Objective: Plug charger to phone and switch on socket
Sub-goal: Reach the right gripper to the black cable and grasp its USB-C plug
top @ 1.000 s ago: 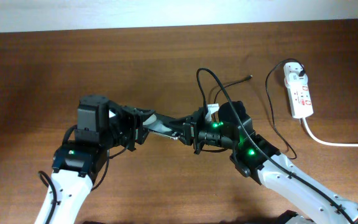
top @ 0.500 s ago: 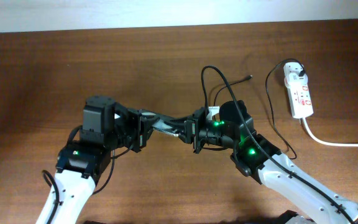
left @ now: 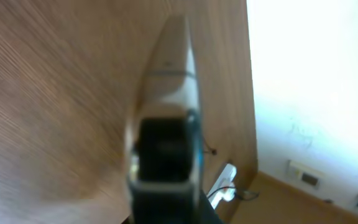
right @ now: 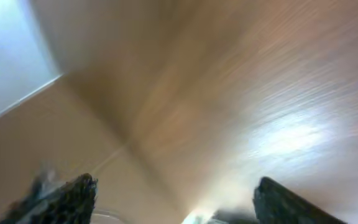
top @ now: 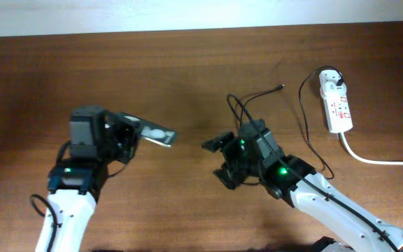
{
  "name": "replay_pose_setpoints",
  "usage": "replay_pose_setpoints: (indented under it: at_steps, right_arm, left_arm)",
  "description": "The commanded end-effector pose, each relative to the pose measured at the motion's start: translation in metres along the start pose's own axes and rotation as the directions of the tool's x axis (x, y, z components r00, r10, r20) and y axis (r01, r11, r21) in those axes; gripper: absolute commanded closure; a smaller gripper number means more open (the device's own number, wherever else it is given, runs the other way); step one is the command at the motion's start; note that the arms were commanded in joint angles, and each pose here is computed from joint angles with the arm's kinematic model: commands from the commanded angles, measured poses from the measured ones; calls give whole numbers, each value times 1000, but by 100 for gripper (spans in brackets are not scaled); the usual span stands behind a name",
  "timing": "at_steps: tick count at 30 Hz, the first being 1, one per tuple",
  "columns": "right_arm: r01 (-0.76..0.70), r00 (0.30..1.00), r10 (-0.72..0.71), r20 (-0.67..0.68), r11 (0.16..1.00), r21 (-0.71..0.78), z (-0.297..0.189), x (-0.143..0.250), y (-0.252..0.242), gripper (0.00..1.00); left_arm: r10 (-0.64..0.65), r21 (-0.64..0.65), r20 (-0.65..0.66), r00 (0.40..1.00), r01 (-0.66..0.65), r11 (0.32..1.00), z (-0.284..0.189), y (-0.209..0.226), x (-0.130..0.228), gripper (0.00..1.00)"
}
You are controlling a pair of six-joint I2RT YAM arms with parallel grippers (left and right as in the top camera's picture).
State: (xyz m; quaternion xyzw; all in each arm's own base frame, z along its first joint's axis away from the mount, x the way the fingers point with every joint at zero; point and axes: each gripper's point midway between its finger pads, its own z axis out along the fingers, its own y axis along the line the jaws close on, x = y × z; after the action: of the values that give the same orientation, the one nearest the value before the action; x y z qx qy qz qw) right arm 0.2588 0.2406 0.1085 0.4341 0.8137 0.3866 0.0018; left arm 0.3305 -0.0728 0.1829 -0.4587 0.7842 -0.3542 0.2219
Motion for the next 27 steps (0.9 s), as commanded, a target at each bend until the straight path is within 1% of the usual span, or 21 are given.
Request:
replay_pose_setpoints:
  at_steps: [1, 2, 3, 5, 6, 8, 9, 11, 14, 16, 17, 19, 22, 24, 26, 27]
  right_arm:
    - [29, 937, -67, 343, 993, 115, -14, -60, -27, 15]
    - [23, 901, -105, 421, 980, 195, -23, -75, -45, 5]
    - [6, 875, -120, 469, 971, 238, -29, -84, -55, 4]
    - [16, 835, -166, 524, 960, 278, -37, -95, -61, 4]
    - [93, 824, -255, 506, 942, 324, -38, -97, -60, 5]
    - [188, 808, -355, 470, 912, 364, -38, -96, -54, 5]
    - [262, 788, -428, 443, 884, 387, -41, -94, -44, 5]
    - [323, 766, -493, 413, 850, 415, -53, -90, -24, 5]
    - [320, 751, -520, 407, 825, 466, -93, -94, 4, 5]
    - [289, 745, -508, 433, 830, 477, -122, -105, 20, 5]
    - [275, 739, -504, 447, 832, 482, -135, -113, 28, 8]
    - [269, 731, -516, 446, 819, 507, -147, -130, 39, 9]
    - [242, 771, -522, 365, 770, 590, -136, -165, 53, 10]
    - [215, 792, -514, 329, 739, 638, -113, -195, 64, 11]
    - [201, 801, -502, 326, 738, 644, -89, -218, 73, 12]
    - [196, 806, -495, 325, 741, 643, -74, -231, 76, 16]
  left_arm:
    - [172, 49, -161, 972, -166, 985, -7, 3, 22, 100]
    - [181, 44, -204, 962, -176, 983, -9, 7, 30, 100]
    - [183, 30, -252, 950, -181, 983, -11, 15, 39, 100]
    - [181, 1, -290, 940, -189, 982, -13, 25, 46, 100]
    - [198, -5, -321, 926, -210, 978, -14, 30, 51, 100]
    - [241, -1, -352, 904, -258, 966, -12, 36, 55, 100]
    - [259, -19, -376, 890, -287, 958, -6, 44, 56, 100]
    - [231, -67, -416, 880, -283, 957, 8, 57, 55, 100]
    - [128, -157, -494, 860, -233, 960, 36, 83, 58, 100]
    - [78, -155, -570, 818, -200, 967, 52, 92, 67, 100]
    - [70, -148, -595, 801, -195, 970, 56, 95, 70, 100]
    - [41, -145, -647, 762, -176, 974, 63, 102, 78, 100]
    - [23, -157, -656, 754, -166, 974, 64, 106, 80, 100]
    - [24, -156, -656, 754, -166, 974, 64, 105, 80, 100]
    - [24, -156, -656, 754, -166, 974, 64, 105, 80, 100]
    - [24, -156, -656, 754, -166, 974, 64, 105, 80, 100]
